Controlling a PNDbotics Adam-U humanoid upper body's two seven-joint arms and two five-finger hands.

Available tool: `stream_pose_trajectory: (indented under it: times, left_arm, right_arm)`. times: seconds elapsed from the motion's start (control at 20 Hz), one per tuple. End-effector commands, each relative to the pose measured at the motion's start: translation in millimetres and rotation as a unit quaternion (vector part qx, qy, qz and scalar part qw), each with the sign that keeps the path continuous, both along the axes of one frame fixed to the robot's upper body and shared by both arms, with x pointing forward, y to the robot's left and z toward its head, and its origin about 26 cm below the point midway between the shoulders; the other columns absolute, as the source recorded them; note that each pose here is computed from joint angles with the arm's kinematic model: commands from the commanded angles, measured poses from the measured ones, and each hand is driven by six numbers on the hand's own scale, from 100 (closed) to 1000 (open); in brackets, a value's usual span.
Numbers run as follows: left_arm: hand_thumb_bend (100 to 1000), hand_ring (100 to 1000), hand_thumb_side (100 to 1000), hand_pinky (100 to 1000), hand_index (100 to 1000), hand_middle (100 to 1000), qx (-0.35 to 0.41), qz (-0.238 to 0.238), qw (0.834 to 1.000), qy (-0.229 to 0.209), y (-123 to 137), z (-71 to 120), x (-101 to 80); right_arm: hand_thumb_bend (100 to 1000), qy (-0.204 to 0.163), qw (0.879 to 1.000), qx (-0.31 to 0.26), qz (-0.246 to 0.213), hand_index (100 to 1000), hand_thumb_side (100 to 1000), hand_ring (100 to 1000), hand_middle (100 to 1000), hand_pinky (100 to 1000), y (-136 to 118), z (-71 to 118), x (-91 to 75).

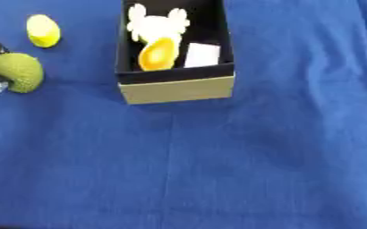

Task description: Pick up objects on the table and place them in the box.

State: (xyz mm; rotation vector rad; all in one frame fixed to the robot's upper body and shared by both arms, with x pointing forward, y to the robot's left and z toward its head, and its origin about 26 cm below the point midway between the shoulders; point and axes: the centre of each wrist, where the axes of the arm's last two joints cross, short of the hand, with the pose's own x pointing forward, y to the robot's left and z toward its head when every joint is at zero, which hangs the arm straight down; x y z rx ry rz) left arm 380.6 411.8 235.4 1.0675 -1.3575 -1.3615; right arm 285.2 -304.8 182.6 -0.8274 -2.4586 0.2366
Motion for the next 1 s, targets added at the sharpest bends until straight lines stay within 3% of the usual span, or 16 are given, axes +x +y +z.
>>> stream_pose_trajectory:
  times: [0.05, 0.35, 0.4, 0.45, 0.75, 0.9, 0.95, 1.0]
  left_arm:
    - [100, 651, 100, 746, 693, 603, 0.006, -0.024, 0.998, -0.057, -10.0, 38.2, -8.9]
    - [100, 641, 100, 744, 691, 597, -0.003, -0.096, 0.987, -0.129, -57.7, 90.1, -25.3]
    - [100, 641, 286, 744, 691, 598, -0.007, -0.111, 0.984, -0.136, -66.3, 97.7, -26.8]
    - [100, 641, 100, 745, 691, 597, -0.009, -0.125, 0.982, -0.141, -74.6, 104.4, -27.5]
    - [100, 633, 102, 750, 696, 595, -0.042, -0.195, 0.967, -0.156, -118.4, 131.4, -21.4]
    - [100, 634, 119, 753, 704, 599, -0.063, -0.208, 0.964, -0.153, -129.3, 133.6, -12.0]
    - [100, 635, 123, 754, 706, 601, -0.067, -0.211, 0.964, -0.15, -132.3, 132.4, -8.2]
    - [100, 635, 128, 754, 708, 602, -0.073, -0.214, 0.963, -0.146, -134.7, 130.7, -4.3]
  right_arm:
    - [100, -0.011, 1.0, -0.008, -0.002, 779, 414, 771, 721, 738, -1.5, 6.4, -2.0]
    - [100, -0.009, 1.0, -0.012, 0.0, 779, 418, 771, 721, 737, -2.2, 6.9, -2.1]
    - [100, -0.008, 1.0, -0.013, 0.002, 779, 425, 771, 721, 737, -2.1, 7.2, -2.0]
    - [100, -0.008, 1.0, -0.014, 0.003, 779, 424, 771, 721, 738, -1.9, 7.5, -1.9]
    - [100, -0.002, 0.999, -0.028, 0.023, 785, 445, 775, 725, 746, 2.1, 11.3, 0.1]
    - [100, 0.0, 0.998, -0.037, 0.046, 790, 469, 780, 731, 750, 6.4, 14.1, 2.0]
    - [100, 0.002, 0.998, -0.039, 0.053, 790, 440, 780, 730, 749, 7.8, 14.6, 2.5]
    - [100, 0.005, 0.997, -0.04, 0.059, 790, 493, 780, 731, 749, 9.3, 14.8, 2.9]
